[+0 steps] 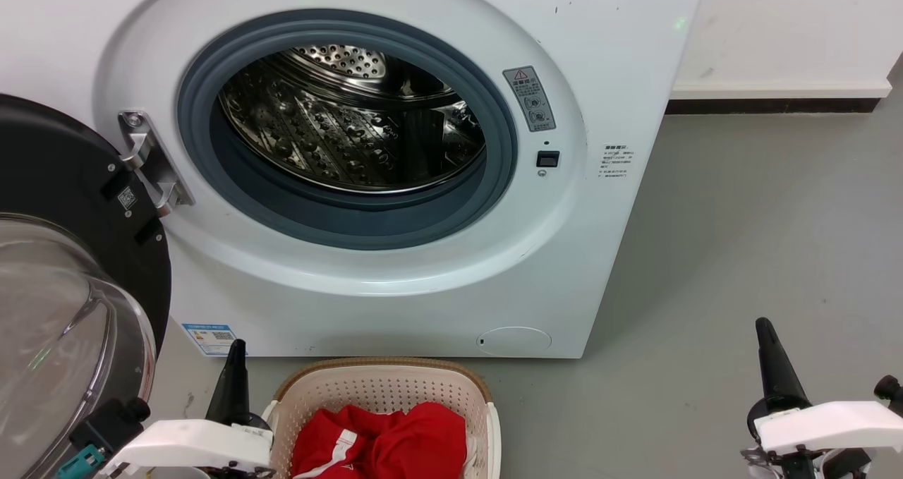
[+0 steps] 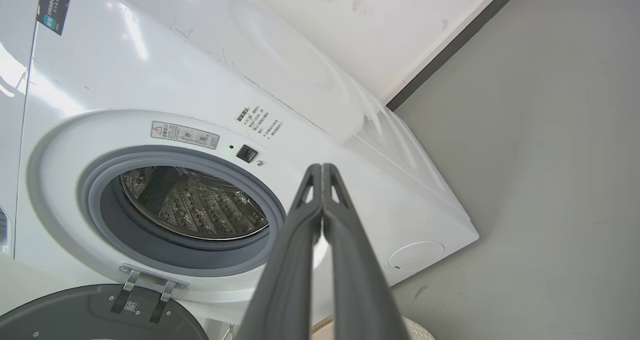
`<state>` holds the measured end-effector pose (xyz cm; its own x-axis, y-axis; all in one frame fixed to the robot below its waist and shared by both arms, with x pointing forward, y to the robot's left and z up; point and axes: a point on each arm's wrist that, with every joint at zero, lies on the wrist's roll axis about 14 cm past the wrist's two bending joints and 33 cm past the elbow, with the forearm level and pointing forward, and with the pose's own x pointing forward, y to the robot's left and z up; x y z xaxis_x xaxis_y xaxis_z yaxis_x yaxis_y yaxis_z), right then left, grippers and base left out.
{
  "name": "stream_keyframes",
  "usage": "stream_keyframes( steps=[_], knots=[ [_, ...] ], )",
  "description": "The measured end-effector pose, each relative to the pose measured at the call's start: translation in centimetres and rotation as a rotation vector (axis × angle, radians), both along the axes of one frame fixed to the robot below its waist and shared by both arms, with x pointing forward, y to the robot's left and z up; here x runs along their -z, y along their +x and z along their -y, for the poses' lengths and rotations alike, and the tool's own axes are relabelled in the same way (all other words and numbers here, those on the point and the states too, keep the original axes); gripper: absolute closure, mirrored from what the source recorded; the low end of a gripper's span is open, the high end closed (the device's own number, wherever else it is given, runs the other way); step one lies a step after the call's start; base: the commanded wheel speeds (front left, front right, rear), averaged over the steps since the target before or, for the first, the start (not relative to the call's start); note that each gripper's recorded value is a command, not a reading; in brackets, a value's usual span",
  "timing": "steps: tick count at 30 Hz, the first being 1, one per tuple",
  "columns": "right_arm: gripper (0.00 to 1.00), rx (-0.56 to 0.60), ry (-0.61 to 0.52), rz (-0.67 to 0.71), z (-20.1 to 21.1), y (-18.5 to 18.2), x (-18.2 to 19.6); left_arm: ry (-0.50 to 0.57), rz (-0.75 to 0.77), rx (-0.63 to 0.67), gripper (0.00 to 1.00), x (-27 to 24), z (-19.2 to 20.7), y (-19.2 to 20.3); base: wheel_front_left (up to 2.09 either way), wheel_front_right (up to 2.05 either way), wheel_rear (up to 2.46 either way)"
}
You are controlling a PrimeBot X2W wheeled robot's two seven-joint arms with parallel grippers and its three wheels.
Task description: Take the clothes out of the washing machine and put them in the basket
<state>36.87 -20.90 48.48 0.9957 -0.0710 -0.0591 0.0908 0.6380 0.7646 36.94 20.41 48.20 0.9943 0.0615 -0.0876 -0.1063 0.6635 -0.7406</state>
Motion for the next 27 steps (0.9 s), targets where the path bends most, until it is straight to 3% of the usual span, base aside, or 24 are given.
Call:
stream_keyframes(
  steps=[27],
  knots=[
    [1.00, -0.007, 0.323, 0.020, -0.36, 0.86, -0.53, -0.338, 0.025, 0.000, 1.00, -0.56, 0.14, 0.83, 0.00, 0.00, 0.00]
  ],
)
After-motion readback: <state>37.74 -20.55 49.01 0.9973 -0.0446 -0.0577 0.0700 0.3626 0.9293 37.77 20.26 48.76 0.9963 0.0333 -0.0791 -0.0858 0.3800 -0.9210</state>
